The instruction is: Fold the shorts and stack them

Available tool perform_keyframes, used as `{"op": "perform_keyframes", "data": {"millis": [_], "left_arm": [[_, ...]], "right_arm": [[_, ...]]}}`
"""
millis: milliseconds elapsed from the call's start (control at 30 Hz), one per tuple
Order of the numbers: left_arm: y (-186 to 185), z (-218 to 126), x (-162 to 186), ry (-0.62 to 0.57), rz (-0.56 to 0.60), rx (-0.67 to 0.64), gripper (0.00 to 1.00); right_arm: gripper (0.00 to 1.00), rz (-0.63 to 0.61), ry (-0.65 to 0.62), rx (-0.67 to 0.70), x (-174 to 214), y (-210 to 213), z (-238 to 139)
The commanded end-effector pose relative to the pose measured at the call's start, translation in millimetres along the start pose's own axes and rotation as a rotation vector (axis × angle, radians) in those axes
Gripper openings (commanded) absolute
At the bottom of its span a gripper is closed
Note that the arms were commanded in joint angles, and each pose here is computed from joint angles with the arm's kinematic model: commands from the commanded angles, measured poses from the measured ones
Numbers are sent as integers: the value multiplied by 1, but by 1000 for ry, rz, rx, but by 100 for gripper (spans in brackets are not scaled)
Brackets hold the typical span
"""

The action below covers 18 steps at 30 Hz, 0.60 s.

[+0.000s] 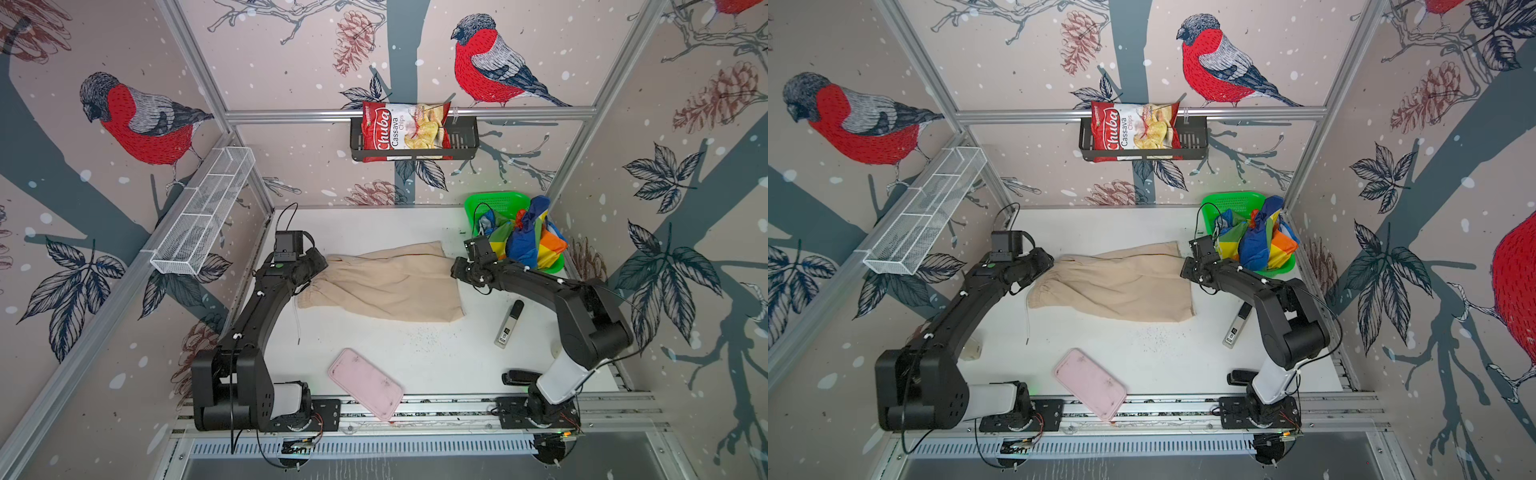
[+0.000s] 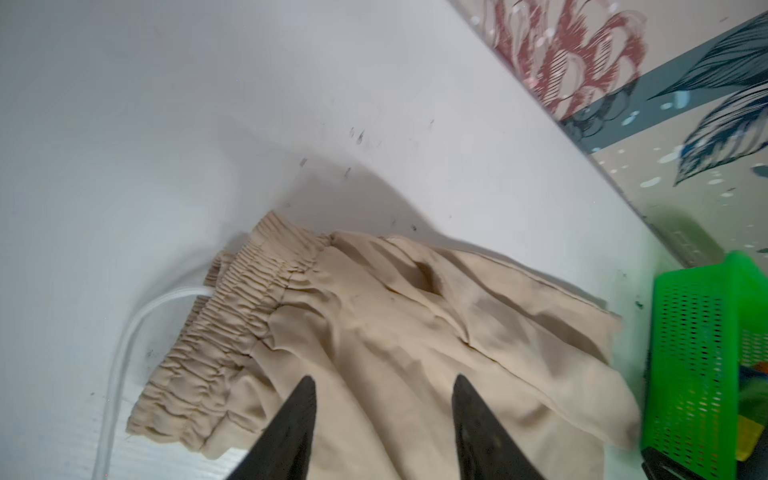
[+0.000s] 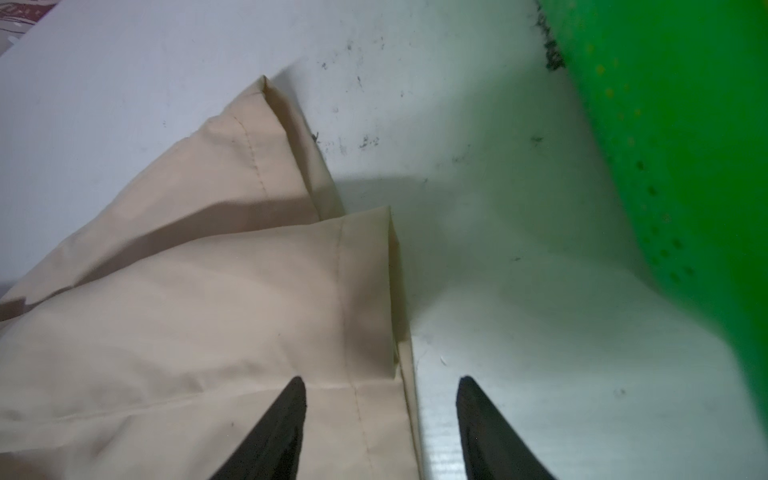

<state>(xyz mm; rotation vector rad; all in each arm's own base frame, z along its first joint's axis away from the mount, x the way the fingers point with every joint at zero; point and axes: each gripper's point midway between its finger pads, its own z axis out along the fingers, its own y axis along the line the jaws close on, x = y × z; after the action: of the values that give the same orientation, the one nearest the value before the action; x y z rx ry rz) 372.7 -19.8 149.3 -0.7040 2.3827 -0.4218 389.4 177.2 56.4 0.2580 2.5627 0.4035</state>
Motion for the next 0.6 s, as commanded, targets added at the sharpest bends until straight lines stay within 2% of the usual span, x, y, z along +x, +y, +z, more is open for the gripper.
{"op": "perform_keyframes", "data": {"millis": [0, 67, 167, 233, 300, 400, 567], "left_arm": [[6, 12, 9, 41, 8, -37, 51], [4, 19, 14, 56, 8, -41, 51], [-8, 22, 6, 33, 28, -56, 52], [-7, 28, 7, 38, 29, -78, 51], [-2, 34, 9, 43, 21, -107, 47], [6, 38, 8, 40, 14, -152, 41], [13, 42, 6, 36, 6, -193, 37]], "right_arm": [[59, 2, 18, -84, -2, 12, 10], [56, 11, 34, -111, -2, 14, 17], [34, 14, 53, -161, -2, 21, 23], [14, 10, 51, -164, -4, 23, 24], [4, 13, 36, -174, -11, 24, 22], [0, 27, -11, -196, -33, 25, 13], [1, 53, -63, -236, -73, 30, 11]]}}
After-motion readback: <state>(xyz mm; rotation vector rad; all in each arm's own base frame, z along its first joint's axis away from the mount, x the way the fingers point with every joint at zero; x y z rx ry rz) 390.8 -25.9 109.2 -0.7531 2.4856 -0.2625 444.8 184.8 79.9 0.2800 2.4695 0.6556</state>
